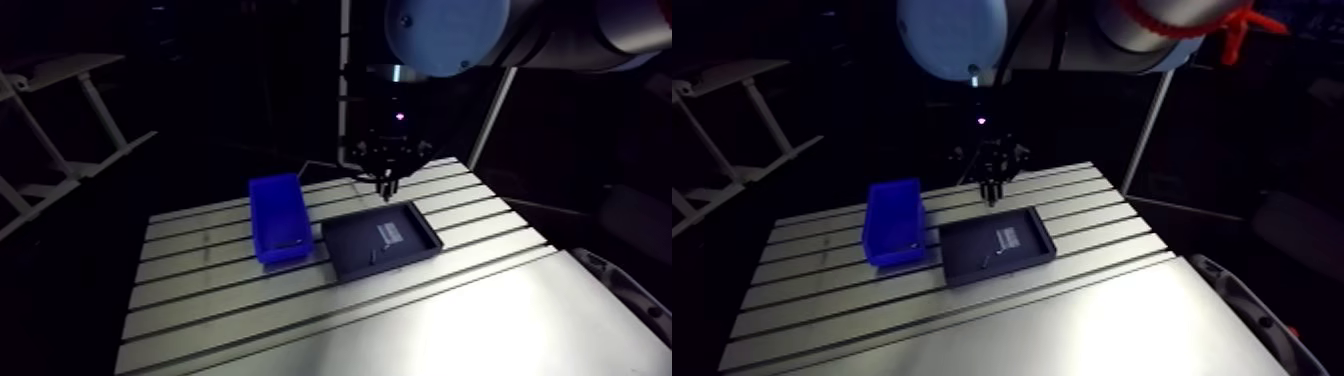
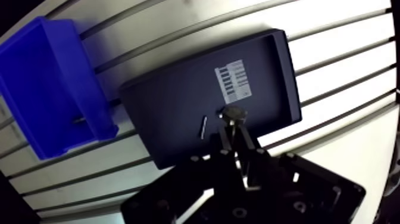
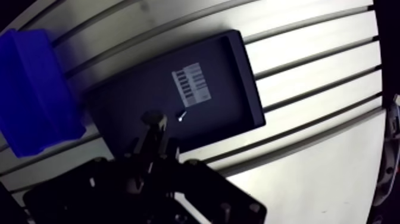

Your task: Pick up the M10 bolt from the tray and put it into the blue bin.

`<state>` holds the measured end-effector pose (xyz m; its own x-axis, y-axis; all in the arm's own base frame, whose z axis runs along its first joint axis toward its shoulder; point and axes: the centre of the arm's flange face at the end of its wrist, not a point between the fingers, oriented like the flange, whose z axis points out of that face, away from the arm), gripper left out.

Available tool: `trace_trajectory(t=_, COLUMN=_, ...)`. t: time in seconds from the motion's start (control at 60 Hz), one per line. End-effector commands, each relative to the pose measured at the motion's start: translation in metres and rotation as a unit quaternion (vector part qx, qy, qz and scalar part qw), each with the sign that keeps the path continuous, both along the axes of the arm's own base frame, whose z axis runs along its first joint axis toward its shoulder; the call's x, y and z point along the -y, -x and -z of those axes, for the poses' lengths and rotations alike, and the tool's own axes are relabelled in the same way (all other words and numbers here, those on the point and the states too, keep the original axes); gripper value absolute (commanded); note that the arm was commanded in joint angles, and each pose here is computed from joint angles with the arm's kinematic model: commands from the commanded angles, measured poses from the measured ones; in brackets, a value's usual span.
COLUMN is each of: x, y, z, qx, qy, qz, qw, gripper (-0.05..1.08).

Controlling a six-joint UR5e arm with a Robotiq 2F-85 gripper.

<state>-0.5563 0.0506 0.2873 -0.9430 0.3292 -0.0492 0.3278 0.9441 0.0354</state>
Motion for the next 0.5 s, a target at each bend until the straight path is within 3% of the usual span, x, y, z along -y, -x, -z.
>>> trace_trajectory(t=0.017, x=0.032, y=0.0, z=-0.053, qx=-0.019, qy=-0.005, qz=-0.105, qw=0.994, gripper=1.07)
trace_trajectory(t=0.15, x=0.047, y=0.005, z=-0.072, qx=-0.028, qy=-0.0065, qz=-0.161, qw=0.987, gripper=1.07)
trace_trajectory(t=0.233, x=0.07, y=0.011, z=-0.086, qx=-0.025, qy=-0.0039, qz=-0.239, qw=0.971, gripper=1.06)
trace_trajectory(t=0.417, x=0.074, y=0.025, z=-0.103, qx=-0.017, qy=-0.0001, qz=-0.303, qw=0.953, gripper=1.06)
trace_trajectory(t=0.45, x=0.088, y=0.03, z=-0.105, qx=-0.009, qy=0.0057, qz=-0.353, qw=0.936, gripper=1.06)
trace_trajectory(t=0.5, x=0.099, y=0.032, z=-0.106, qx=-0.005, qy=0.0077, qz=-0.381, qw=0.924, gripper=1.06)
